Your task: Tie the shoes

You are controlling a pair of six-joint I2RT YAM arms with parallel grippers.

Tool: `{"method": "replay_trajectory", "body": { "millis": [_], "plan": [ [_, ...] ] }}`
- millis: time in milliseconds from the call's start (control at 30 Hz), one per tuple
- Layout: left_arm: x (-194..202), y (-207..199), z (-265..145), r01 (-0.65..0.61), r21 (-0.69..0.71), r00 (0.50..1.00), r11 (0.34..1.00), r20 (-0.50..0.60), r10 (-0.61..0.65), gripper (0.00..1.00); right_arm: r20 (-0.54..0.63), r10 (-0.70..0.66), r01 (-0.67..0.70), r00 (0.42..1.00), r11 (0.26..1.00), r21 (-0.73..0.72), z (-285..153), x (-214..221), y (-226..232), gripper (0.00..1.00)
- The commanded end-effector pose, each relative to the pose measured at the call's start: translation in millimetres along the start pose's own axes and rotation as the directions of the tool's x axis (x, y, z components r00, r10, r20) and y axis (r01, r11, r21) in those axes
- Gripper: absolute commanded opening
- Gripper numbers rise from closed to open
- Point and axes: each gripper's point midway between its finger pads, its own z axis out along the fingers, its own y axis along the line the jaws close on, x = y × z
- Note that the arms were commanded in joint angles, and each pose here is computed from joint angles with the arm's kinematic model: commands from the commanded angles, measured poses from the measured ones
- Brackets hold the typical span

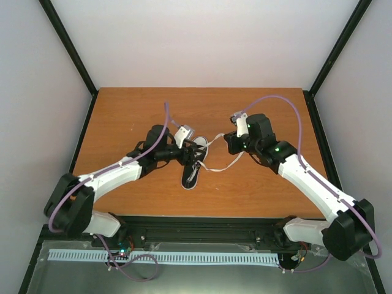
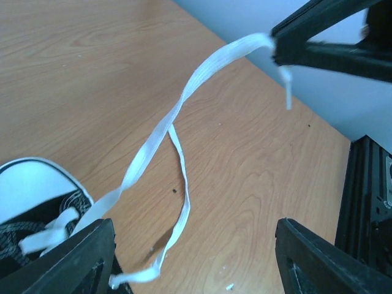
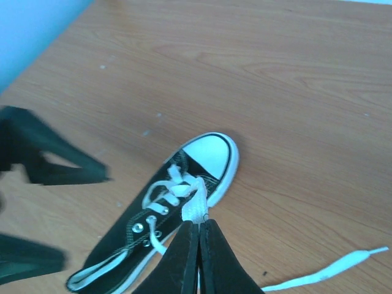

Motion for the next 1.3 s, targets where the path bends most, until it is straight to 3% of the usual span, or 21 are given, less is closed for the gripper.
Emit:
{"method": "replay_trajectory", "body": {
  "millis": [0, 367, 433, 600, 733, 867, 967, 1033, 1167, 1267],
  "plan": [
    [-27.9, -17.4, 22.5, -0.175, 0.086, 0.982, 0.981, 0.082, 0.168, 0.74, 0.045, -0.002, 0.007, 0.999, 0.993, -0.117, -14.9, -5.0, 22.3, 0.03],
    [-14.2, 17.2, 69.6, -0.178, -0.012, 0.984, 0.984, 0.01, 0.178, 0.6, 0.064, 0.024, -0.012, 0.998, 0.984, -0.178, -26.9, -6.2, 33.7, 0.03],
    [-10.7, 20.5, 75.2, -0.169, -0.011, 0.986, 0.986, -0.009, 0.169, 0.51, 0.067, 0.025, -0.013, 0.997, 0.984, -0.175, -27.7, -6.9, 33.3, 0.03],
    [-4.0, 19.1, 78.3, -0.143, 0.01, 0.989, 0.99, -0.026, 0.144, 0.16, 0.078, 0.025, -0.013, 0.997, 0.989, -0.146, -31.5, -9.5, 29.0, 0.03],
    [-7.6, 19.9, 73.1, -0.107, -0.016, 0.994, 0.994, -0.033, 0.106, 0.01, 0.09, 0.04, -0.033, 0.995, 0.996, -0.083, -29.5, -17.9, 19.0, 0.03],
    [-3.1, 29.6, 60.1, -0.047, -0.095, 0.998, 0.994, -0.046, 0.042, 0.01, 0.065, 0.074, -0.078, 0.995, 0.995, 0.065, -9.2, -26.5, -7.3, 0.03],
    [6.8, 43.4, 50.4, 0.038, -0.141, 0.994, 0.989, -0.094, -0.051, 0.01, 0.028, 0.087, -0.088, 0.996, 0.994, 0.059, 20.4, -25.5, -9.0, 0.05],
    [11.9, 55.8, 41.2, 0.112, -0.157, 0.986, 0.981, -0.106, -0.129, 0.01, 0.001, 0.108, -0.108, 0.994, 0.991, 0.074, 41.8, -21.3, -14.5, 0.14],
    [26.5, 72.4, 26.7, 0.281, -0.128, 0.945, 0.951, -0.133, -0.297, 0.01, -0.06, 0.142, -0.132, 0.988, 0.981, 0.141, 65.6, -16.1, -27.1, 0.66],
    [42.2, 81.4, 23.4, 0.358, -0.152, 0.908, 0.921, -0.171, -0.381, 0.01, -0.076, 0.17, -0.146, 0.983, 0.958, 0.247, 56.6, -9.7, -44.8, 0.84]
  ]
}}
